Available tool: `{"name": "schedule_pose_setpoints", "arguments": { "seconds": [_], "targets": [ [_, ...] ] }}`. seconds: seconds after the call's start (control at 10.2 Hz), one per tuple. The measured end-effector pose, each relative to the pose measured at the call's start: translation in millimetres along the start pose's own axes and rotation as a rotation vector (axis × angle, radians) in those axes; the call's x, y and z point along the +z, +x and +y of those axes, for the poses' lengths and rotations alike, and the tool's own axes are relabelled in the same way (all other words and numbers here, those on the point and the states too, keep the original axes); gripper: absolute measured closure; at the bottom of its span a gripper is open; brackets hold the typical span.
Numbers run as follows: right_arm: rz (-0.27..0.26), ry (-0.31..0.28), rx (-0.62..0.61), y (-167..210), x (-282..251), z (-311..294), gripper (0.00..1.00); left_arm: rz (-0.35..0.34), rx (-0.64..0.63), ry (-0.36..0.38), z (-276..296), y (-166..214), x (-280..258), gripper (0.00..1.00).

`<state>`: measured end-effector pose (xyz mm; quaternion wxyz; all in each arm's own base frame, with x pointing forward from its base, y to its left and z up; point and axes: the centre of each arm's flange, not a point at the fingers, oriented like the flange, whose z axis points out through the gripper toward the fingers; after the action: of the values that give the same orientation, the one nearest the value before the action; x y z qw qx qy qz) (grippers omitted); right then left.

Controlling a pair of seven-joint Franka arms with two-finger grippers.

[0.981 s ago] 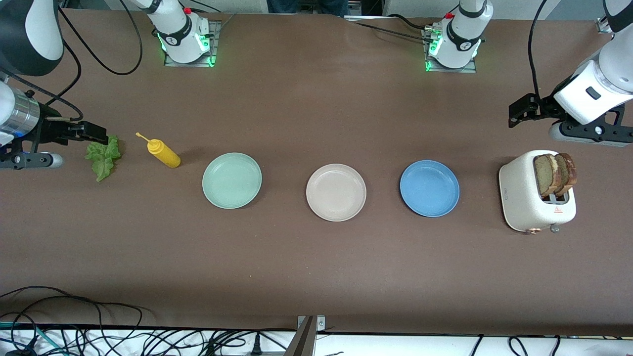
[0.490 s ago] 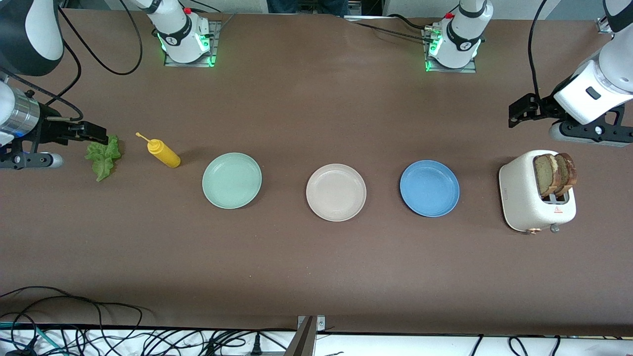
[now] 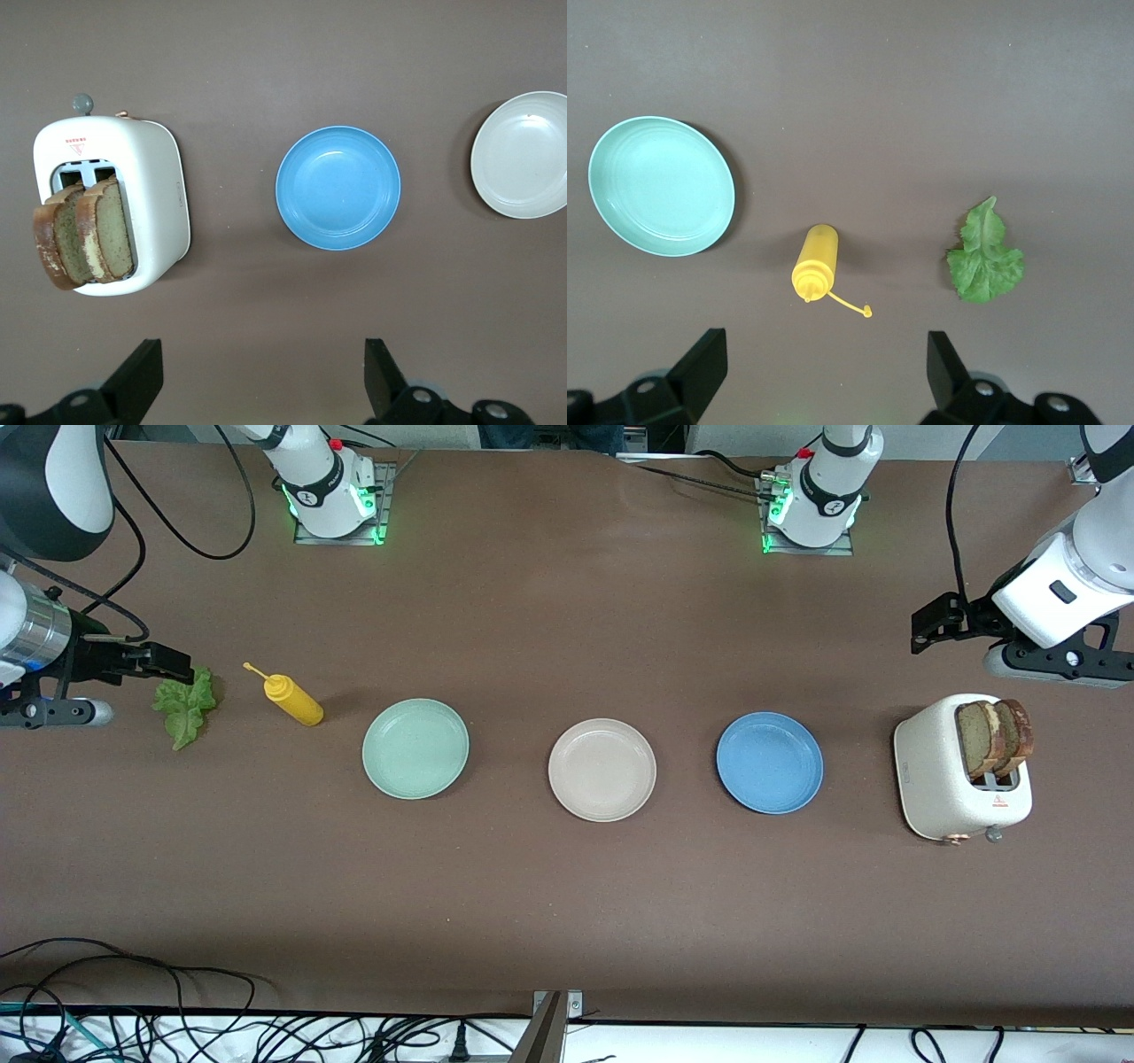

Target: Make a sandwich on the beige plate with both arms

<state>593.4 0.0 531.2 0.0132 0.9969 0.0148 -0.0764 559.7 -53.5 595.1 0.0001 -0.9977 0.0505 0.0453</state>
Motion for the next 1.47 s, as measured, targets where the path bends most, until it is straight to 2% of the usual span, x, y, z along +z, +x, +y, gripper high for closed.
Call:
{"name": "schedule_pose_setpoints", "arguments": {
  "seconds": [1.47],
  "targets": [
    [0.0, 0.0, 0.0, 0.0, 0.0, 0.0, 0.0, 0.0, 0.0, 0.0, 0.0, 0.0, 0.0, 0.0]
  ]
}}
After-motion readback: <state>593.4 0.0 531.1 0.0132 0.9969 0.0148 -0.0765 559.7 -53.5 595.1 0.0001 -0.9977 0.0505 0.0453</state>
